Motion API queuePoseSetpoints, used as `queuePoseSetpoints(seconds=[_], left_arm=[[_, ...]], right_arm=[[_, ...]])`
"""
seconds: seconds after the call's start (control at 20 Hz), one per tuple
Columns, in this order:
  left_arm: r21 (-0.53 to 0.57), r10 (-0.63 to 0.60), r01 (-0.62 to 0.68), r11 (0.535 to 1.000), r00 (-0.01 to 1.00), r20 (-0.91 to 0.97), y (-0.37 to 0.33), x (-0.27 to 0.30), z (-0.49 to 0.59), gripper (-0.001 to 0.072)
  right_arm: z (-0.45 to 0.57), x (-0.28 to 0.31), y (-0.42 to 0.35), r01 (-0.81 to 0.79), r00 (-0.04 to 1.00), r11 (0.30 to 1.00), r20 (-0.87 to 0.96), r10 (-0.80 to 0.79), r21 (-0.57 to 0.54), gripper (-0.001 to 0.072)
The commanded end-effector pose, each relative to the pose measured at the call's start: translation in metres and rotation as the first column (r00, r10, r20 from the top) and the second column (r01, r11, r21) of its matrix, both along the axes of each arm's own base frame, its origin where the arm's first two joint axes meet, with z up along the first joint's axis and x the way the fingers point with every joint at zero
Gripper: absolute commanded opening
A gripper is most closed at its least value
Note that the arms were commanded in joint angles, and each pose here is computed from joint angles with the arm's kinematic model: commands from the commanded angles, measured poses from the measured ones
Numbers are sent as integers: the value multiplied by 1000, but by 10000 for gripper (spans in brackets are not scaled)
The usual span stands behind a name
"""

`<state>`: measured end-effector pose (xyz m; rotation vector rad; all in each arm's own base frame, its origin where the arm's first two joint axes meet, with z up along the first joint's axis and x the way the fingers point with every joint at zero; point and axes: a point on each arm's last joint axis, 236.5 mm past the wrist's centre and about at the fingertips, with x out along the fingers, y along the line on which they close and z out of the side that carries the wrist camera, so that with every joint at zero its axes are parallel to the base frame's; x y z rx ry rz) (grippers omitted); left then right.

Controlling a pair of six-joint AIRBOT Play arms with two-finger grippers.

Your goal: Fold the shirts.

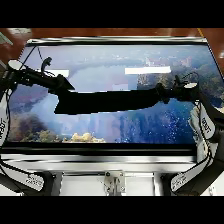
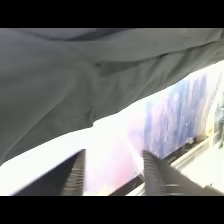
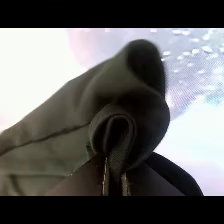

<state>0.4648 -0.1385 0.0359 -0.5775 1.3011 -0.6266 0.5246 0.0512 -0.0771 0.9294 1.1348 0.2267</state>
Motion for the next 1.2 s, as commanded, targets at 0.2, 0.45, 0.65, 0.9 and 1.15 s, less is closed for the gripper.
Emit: queuePoseSetpoints(seconds=[0.2,0.45,0.65,0.9,1.15], left_arm=[[16,-84,83,996,987,134,-148,7,-29,43],[-175,-39,60,983,992,121,-284,-19,-53,43],[-236,-24,36,971,998,52,-352,-59,-81,42],[-234,47,-20,972,993,111,-345,-35,-78,39],[-9,-60,67,998,943,327,-220,17,-18,39]], right_arm=[[151,-39,6,-129,973,991,197,124,17,58],[241,-98,32,-206,948,978,255,192,27,58],[270,-128,28,-159,956,986,244,165,-44,59],[255,-140,16,-156,965,976,185,183,-152,59],[229,-100,61,-202,928,940,253,273,-274,58]])
